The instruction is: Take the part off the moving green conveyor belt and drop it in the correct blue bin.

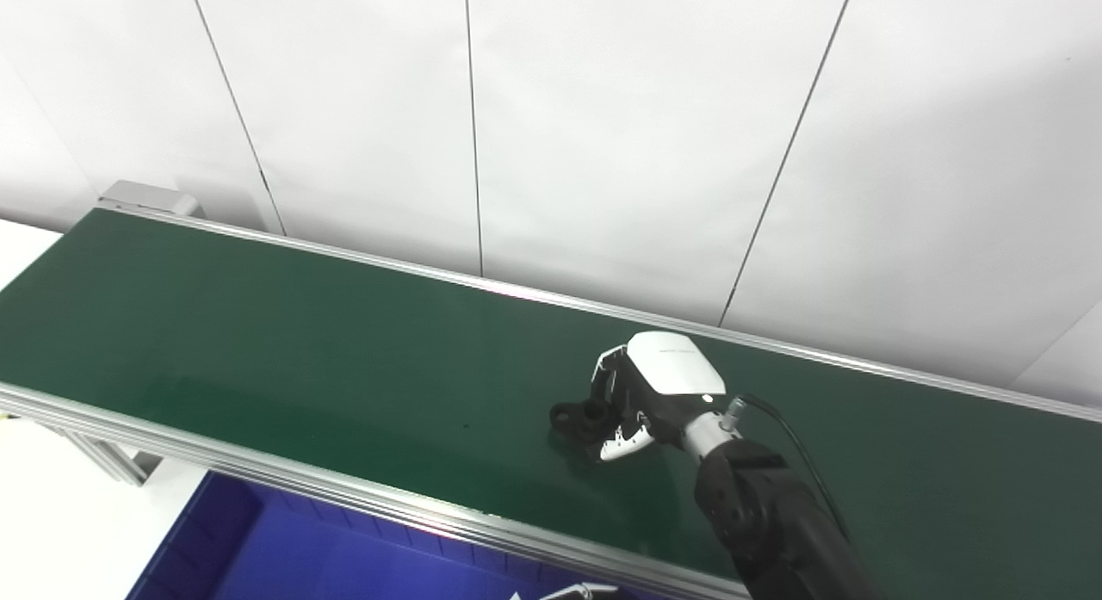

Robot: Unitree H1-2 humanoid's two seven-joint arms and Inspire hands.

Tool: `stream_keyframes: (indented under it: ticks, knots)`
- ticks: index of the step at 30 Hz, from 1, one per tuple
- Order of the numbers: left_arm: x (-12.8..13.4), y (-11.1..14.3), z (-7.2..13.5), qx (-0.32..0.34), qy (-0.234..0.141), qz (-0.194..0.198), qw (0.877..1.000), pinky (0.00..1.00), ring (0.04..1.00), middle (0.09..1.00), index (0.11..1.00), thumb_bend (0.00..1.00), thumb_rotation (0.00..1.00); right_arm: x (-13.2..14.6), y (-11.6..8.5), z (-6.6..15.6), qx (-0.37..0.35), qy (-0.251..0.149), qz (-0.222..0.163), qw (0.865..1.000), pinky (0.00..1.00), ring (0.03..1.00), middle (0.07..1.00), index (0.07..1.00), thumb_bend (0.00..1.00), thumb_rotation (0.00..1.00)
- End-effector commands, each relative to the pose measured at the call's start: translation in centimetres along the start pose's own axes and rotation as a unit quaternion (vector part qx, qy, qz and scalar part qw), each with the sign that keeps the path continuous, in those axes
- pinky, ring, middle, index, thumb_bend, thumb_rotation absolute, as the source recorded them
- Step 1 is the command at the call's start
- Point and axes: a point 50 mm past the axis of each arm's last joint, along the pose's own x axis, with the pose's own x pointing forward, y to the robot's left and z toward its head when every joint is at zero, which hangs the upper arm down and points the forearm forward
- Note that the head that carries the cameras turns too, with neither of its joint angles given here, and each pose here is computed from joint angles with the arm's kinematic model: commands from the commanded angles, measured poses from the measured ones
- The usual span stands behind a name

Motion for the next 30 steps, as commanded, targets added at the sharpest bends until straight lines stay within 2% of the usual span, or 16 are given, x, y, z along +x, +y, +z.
stream_keyframes:
  ticks: [1, 10, 14, 17, 23, 24, 27, 30]
  knots:
    - [-0.2, -0.6, 0.8, -0.013, -0.016, -0.002, 1.0, 0.64, 0.732, 0.761, 0.741, 0.8, 0.86, -0.1, -3.2, 1.8, 0.01, -0.032, -0.045, 0.998, 0.35, 0.319, 0.472, 0.489, 0.53, 0.0]
    - [-0.3, -0.3, 0.9, -0.001, -0.019, -0.004, 1.0, 0.64, 0.728, 0.76, 0.737, 0.79, 0.88, -3.5, -7.1, 3.9, 0.047, -0.082, -0.1, 0.99, 0.31, 0.285, 0.469, 0.486, 0.53, 0.0]
    - [-0.5, -0.2, 0.9, -0.009, -0.017, -0.003, 1.0, 0.65, 0.732, 0.761, 0.734, 0.8, 0.85, -5.1, -8.5, 4.5, 0.059, -0.099, -0.118, 0.986, 0.46, 0.388, 0.472, 0.486, 0.53, 0.0]
    - [-0.6, -0.1, 0.9, -0.006, -0.017, -0.004, 1.0, 0.64, 0.731, 0.76, 0.736, 0.8, 0.86, -6.5, -9.3, 4.7, 0.07, -0.11, -0.136, 0.982, 0.47, 0.404, 0.474, 0.487, 0.53, 0.0]
    - [-0.7, 0.0, 1.1, -0.015, -0.018, -0.005, 1.0, 0.64, 0.729, 0.753, 0.739, 0.79, 0.84, -9.7, -9.7, 3.9, 0.096, -0.118, -0.167, 0.974, 0.44, 0.384, 0.474, 0.487, 0.53, 0.0]
    - [-0.7, 0.0, 1.1, -0.018, -0.018, -0.008, 1.0, 0.66, 0.746, 0.769, 0.751, 0.77, 0.83, -10.2, -9.7, 3.6, 0.1, -0.118, -0.169, 0.973, 0.4, 0.358, 0.474, 0.486, 0.53, 0.0]
    - [-0.8, 0.1, 1.3, -0.027, -0.02, -0.008, 0.999, 0.67, 0.758, 0.777, 0.753, 0.75, 0.81, -12.1, -9.4, 2.7, 0.122, -0.101, -0.157, 0.975, 0.38, 0.358, 0.428, 0.514, 0.52, 0.0]
    - [-1.3, 0.2, 1.7, -0.027, -0.024, -0.003, 0.999, 0.67, 0.761, 0.779, 0.757, 0.75, 0.82, -13.9, -8.7, 1.6, 0.132, -0.094, -0.15, 0.975, 0.37, 0.381, 0.429, 0.524, 0.52, 0.0]
